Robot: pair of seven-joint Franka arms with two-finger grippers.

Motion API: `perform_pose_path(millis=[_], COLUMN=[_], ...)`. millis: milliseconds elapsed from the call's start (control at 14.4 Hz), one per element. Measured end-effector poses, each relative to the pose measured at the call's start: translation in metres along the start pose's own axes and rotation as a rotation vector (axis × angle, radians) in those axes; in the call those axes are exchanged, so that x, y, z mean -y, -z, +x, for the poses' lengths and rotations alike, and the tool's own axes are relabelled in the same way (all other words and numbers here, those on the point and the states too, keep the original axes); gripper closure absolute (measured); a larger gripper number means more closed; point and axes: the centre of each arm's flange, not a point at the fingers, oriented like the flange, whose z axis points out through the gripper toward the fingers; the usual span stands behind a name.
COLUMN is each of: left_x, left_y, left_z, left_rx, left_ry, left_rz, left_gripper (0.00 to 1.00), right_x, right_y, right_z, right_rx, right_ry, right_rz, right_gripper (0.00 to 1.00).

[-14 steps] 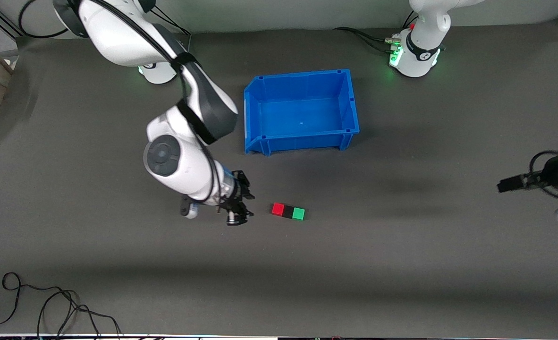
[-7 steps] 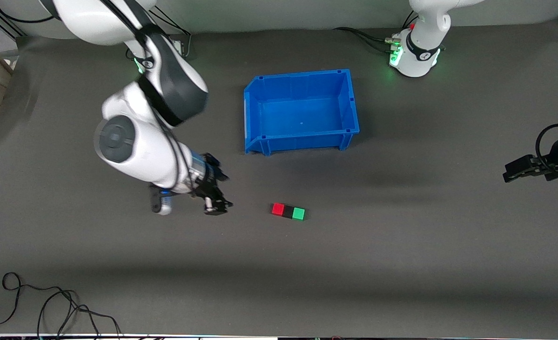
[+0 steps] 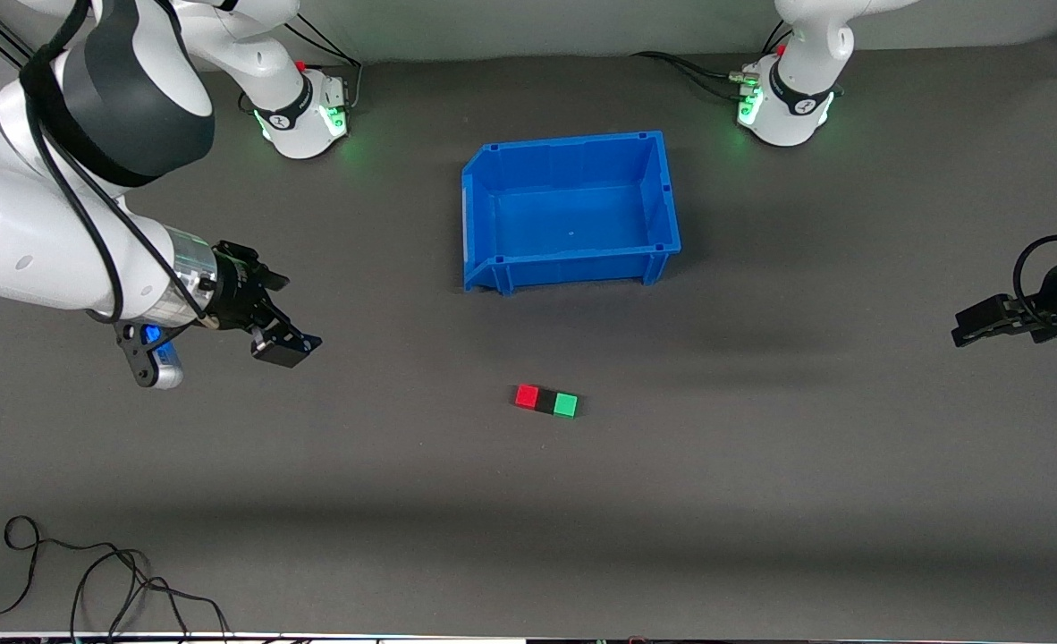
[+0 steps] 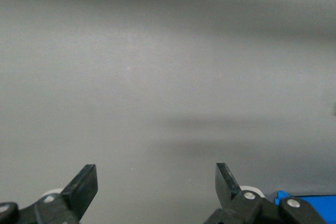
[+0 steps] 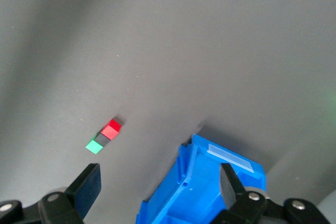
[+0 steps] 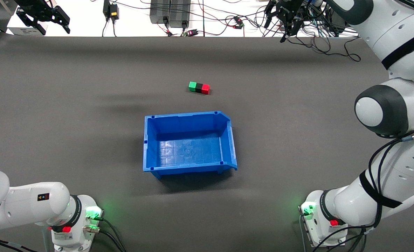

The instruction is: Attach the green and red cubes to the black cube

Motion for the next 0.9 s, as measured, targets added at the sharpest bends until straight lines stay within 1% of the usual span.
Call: perform_pose_path(millis=[138,208,277,415,554,692,900], left_x=[-0.001,-0.001,-0.004,-0.017,-0.033,-0.039,-0.031], left_y=[0.005,0.007,0.008,0.006,0.004,0.003,0.002], left_z=[-0.002,-0.002,-0.003,-0.003,-0.004,-0.005,-0.004], left_rx=[-0.008,-0.011,-0.012,-0.008,-0.008,-0.007,-0.004], left_ry=[0.013,0.022,0.027,0.051,0.075,0.084,0.097], left_rz=[0.001,0.002,0.002,0.007,0.030,0.040,0.045], left_gripper=[0.00,0.00,0.00,0.00,0.00,0.00,0.00], right_x=[-0.001,-0.004,-0.011,-0.034,-0.060,-0.077,-0.078], right_y=[-0.004,0.000,0.005,0.025,0.047,0.061,0.059], right_z=[0.004,0.012,0.024,0.054,0.079,0.088,0.081], right_rx=[-0.001,-0.007,-0.012,-0.022,-0.025,-0.025,-0.042], right_ry=[0.061,0.107,0.170,0.333,0.472,0.525,0.560], right_rz=[-0.009,-0.010,-0.014,-0.026,-0.036,-0.045,-0.084], right_gripper=[0.00,0.00,0.00,0.00,0.00,0.00,0.00])
